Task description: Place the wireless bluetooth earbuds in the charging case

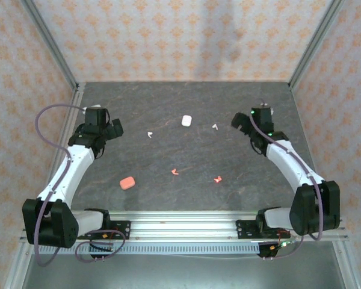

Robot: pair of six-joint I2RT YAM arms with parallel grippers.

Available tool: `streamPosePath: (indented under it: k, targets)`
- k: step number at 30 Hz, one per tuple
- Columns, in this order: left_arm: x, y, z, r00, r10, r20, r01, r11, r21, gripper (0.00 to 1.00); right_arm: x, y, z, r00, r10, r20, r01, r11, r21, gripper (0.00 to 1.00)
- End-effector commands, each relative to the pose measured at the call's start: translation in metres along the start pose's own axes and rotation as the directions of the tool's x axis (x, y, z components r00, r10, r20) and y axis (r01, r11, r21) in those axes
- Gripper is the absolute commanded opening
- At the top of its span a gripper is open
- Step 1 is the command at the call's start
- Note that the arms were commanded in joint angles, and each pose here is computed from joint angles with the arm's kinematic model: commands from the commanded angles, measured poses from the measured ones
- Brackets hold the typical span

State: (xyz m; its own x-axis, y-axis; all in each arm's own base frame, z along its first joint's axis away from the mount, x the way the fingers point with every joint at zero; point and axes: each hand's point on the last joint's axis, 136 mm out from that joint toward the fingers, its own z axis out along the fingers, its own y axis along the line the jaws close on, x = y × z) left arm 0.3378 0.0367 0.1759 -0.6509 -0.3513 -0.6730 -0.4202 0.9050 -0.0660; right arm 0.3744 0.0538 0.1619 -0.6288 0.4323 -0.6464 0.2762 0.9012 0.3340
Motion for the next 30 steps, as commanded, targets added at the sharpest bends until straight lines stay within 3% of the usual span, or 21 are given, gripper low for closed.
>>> streamPosePath:
  k: [1, 5, 14, 21, 30]
  targets:
    - [0.096, 0.043, -0.021, 0.913, -0.153, -0.378, 0.066, 0.970, -0.234, 0.94, 0.062, 0.008, -0.007, 0.981, -0.001, -0.195, 0.004, 1.000, 0.013, 1.00]
    - [0.145, 0.038, -0.040, 0.842, -0.225, -0.490, 0.138, 0.968, -0.209, 0.88, 0.106, 0.036, -0.012, 0.959, -0.104, -0.265, 0.098, 0.995, -0.036, 1.00]
    - [0.213, 0.025, -0.063, 0.780, -0.239, -0.578, 0.177, 0.971, -0.163, 0.84, 0.149, 0.086, -0.009, 0.914, -0.223, -0.338, 0.194, 0.974, -0.118, 1.00]
    - [0.221, 0.003, -0.048, 0.774, -0.168, -0.610, 0.147, 0.985, -0.086, 0.80, 0.147, 0.098, -0.013, 0.910, -0.248, -0.332, 0.209, 0.967, -0.148, 1.00]
    - [0.220, -0.015, -0.025, 0.778, -0.131, -0.614, 0.130, 0.990, -0.047, 0.80, 0.142, 0.080, -0.026, 0.931, -0.224, -0.288, 0.195, 0.973, -0.124, 1.00]
